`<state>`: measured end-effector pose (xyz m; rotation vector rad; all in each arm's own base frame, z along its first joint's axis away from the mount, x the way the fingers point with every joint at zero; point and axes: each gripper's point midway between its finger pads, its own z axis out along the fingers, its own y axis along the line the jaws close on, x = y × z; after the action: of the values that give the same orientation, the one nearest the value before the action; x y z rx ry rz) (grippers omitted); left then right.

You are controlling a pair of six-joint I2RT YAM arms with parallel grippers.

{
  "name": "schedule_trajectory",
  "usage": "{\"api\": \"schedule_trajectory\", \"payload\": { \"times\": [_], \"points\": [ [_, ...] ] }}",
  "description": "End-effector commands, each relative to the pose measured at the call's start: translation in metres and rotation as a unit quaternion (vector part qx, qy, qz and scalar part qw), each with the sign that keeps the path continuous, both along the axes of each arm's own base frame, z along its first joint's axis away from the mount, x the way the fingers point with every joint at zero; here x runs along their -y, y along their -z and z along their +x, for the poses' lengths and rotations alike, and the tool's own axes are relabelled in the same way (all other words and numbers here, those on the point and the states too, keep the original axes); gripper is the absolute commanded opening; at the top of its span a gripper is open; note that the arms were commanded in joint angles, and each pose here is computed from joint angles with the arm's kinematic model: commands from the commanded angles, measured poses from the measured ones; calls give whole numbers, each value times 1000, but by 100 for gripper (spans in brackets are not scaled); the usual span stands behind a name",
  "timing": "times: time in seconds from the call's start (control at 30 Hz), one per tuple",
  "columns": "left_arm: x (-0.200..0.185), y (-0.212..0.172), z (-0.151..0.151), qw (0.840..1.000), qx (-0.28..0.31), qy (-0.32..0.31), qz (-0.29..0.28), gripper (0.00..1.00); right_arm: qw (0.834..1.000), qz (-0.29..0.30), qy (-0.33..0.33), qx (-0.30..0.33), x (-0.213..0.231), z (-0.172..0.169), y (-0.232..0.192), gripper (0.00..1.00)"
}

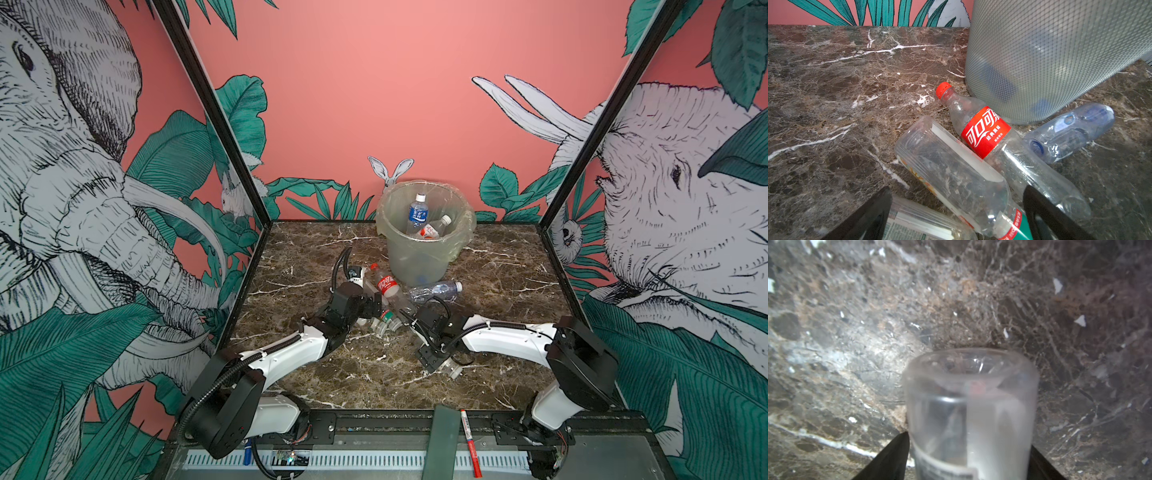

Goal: Throw the plastic bottles in the bin
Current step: 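Lift the frosted bottle with the right gripper up over the bin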

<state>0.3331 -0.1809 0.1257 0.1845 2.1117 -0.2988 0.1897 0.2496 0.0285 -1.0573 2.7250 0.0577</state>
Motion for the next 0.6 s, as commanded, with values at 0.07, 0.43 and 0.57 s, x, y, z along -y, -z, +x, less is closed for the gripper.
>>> {"api": "schedule_trajectory", "payload": {
  "times": [0.07, 0.43, 0.57],
  "points": [
    [2, -9, 7, 1000, 6, -7, -12, 100, 1000, -6, 16, 10, 10, 3, -2, 71],
    [4, -6, 8, 1000, 2, -5, -12, 100, 999, 16, 26, 23, 17, 4, -14, 52],
    [6, -5, 8, 1000, 1, -1, -15, 100, 998, 31, 35, 40, 20, 6, -20, 46]
  ]
}}
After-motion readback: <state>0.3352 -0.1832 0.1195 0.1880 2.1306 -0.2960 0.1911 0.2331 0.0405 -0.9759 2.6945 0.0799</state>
